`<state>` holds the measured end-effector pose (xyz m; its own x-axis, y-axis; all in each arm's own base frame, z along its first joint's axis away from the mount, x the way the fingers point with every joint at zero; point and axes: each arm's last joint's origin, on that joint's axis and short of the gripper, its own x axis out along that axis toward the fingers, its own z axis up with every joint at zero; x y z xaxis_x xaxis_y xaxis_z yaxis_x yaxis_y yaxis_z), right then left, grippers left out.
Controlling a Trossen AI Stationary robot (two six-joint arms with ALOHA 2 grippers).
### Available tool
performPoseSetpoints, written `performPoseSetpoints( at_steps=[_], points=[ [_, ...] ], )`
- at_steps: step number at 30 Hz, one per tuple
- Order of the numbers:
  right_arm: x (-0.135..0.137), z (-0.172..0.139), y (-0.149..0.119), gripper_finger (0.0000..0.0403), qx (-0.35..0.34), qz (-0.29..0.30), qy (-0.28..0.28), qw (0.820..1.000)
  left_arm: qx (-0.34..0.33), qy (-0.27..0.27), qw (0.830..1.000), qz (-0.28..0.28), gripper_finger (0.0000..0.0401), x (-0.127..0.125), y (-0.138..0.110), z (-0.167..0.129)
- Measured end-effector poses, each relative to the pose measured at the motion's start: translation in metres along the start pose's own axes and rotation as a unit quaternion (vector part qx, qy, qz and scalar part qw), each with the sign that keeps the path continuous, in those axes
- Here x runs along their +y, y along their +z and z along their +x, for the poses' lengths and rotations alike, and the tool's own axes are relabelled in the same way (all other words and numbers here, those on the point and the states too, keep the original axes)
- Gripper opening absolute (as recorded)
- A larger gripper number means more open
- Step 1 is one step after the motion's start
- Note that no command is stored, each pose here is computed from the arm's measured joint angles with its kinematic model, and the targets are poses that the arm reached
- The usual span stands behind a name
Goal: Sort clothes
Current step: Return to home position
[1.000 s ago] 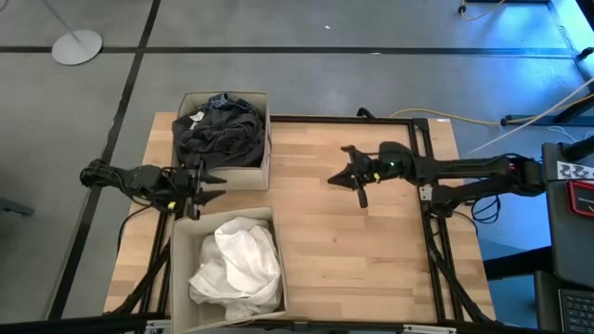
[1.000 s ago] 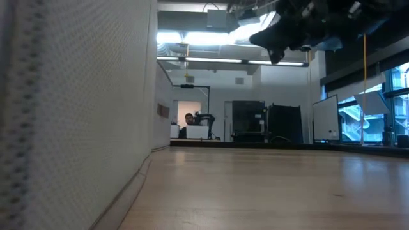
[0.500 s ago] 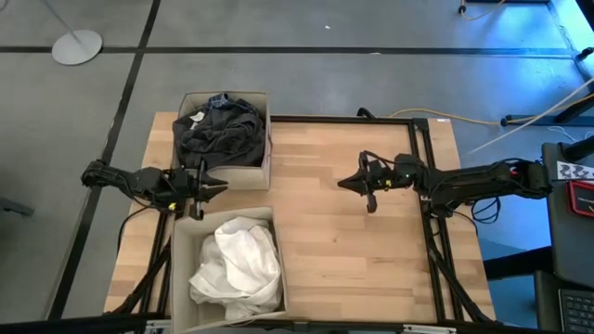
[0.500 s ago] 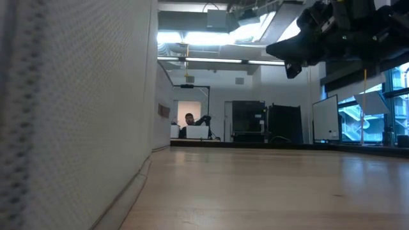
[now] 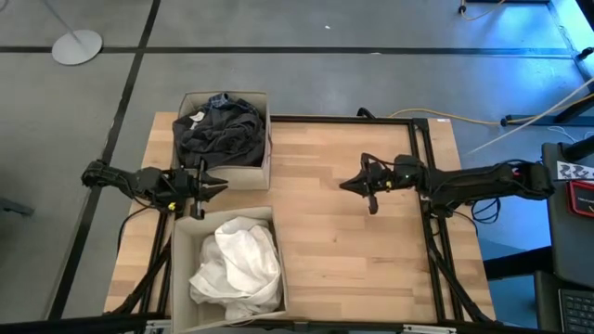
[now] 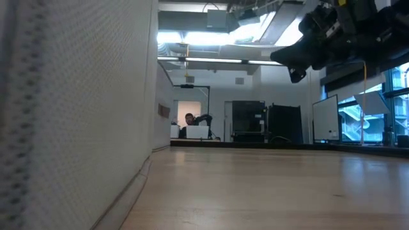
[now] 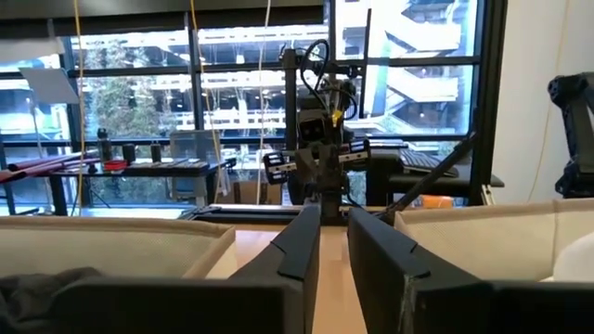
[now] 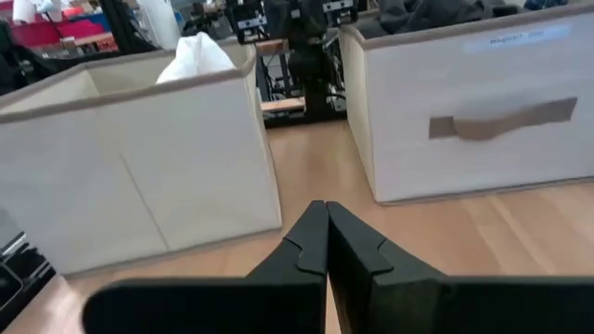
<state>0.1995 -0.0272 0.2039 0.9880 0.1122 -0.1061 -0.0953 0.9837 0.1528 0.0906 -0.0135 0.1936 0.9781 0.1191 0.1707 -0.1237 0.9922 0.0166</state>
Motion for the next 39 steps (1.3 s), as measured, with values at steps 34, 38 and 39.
performPoseSetpoints(
  at_steps=[34, 38, 39],
  points=[
    [0.018, -0.102, -0.035, 0.0005, -0.109, -0.039, -0.141, 0.983, -0.004, -0.001, 1.000, 0.000, 0.0045, 0.000, 0.001, 0.000],
    [0.018, -0.101, -0.038, 0.0005, -0.091, -0.047, -0.144, 0.984, -0.004, -0.002, 1.000, 0.000, 0.0045, 0.000, 0.001, 0.000],
    [0.017, -0.101, -0.040, 0.0005, -0.084, -0.046, -0.145, 0.985, -0.004, -0.002, 1.000, 0.000, 0.0045, 0.000, 0.001, 0.000]
  ],
)
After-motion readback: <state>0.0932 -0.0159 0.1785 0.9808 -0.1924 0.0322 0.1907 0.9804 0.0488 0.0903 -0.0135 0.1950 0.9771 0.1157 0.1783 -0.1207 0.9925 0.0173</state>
